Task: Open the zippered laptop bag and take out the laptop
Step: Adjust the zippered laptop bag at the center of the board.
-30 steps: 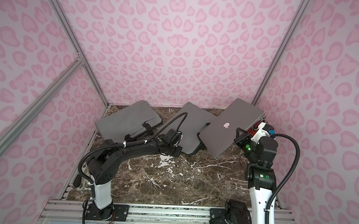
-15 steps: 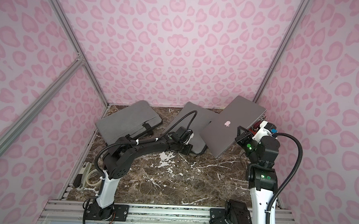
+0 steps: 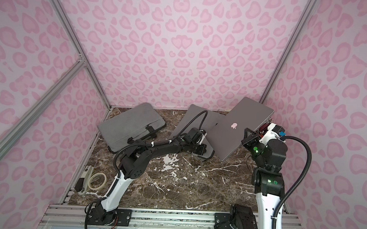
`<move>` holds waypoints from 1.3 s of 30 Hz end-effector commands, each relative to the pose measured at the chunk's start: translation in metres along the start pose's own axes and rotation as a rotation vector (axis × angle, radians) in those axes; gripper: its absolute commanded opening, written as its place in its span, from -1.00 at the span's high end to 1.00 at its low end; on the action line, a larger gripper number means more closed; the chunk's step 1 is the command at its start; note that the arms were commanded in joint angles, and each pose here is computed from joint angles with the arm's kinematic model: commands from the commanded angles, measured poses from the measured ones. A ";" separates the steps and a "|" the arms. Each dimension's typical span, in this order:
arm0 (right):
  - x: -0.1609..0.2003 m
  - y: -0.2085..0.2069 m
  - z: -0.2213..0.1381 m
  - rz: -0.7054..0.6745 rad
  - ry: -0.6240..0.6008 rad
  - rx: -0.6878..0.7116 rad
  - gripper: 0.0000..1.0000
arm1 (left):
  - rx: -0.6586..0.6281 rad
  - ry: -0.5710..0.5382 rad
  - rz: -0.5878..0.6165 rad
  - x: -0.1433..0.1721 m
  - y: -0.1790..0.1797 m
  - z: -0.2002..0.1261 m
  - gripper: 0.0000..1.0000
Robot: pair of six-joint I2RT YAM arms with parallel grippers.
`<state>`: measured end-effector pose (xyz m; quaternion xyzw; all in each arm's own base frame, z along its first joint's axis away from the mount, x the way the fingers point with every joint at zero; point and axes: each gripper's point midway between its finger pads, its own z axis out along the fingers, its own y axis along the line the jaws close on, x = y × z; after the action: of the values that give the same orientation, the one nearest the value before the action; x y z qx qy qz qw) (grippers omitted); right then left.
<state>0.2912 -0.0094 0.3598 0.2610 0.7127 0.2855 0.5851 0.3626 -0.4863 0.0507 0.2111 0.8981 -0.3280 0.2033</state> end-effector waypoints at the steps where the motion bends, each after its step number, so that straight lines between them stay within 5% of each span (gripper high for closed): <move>1: -0.025 0.022 -0.007 -0.031 -0.107 -0.075 1.00 | 0.033 -0.077 0.011 -0.025 -0.016 -0.010 0.98; 6: -0.023 0.019 -0.006 -0.024 -0.100 -0.067 1.00 | -0.026 -0.200 0.091 -0.062 -0.024 -0.072 0.97; 10: -0.020 0.016 -0.008 -0.024 -0.097 -0.059 1.00 | -0.129 -0.267 0.112 -0.076 -0.011 -0.128 0.74; 17: -0.016 0.012 -0.007 -0.015 -0.090 -0.053 1.00 | -0.338 -0.237 -0.096 -0.050 0.062 -0.185 -0.30; 19: -0.016 0.011 -0.007 -0.013 -0.090 -0.053 1.00 | -0.351 -0.227 -0.219 -0.036 0.077 -0.190 -0.49; 25: -0.012 0.008 -0.003 -0.001 -0.081 -0.061 1.00 | -0.433 -0.204 -0.460 0.012 0.107 -0.185 -0.63; 39: -0.006 0.007 0.002 0.011 -0.062 -0.081 1.00 | -0.435 -0.175 -0.588 0.011 0.119 -0.136 -0.75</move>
<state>0.2897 -0.0121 0.3239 0.2899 0.7271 0.2840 0.5537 0.3772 -0.3015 0.0805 -0.1176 0.9531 -0.1766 0.2160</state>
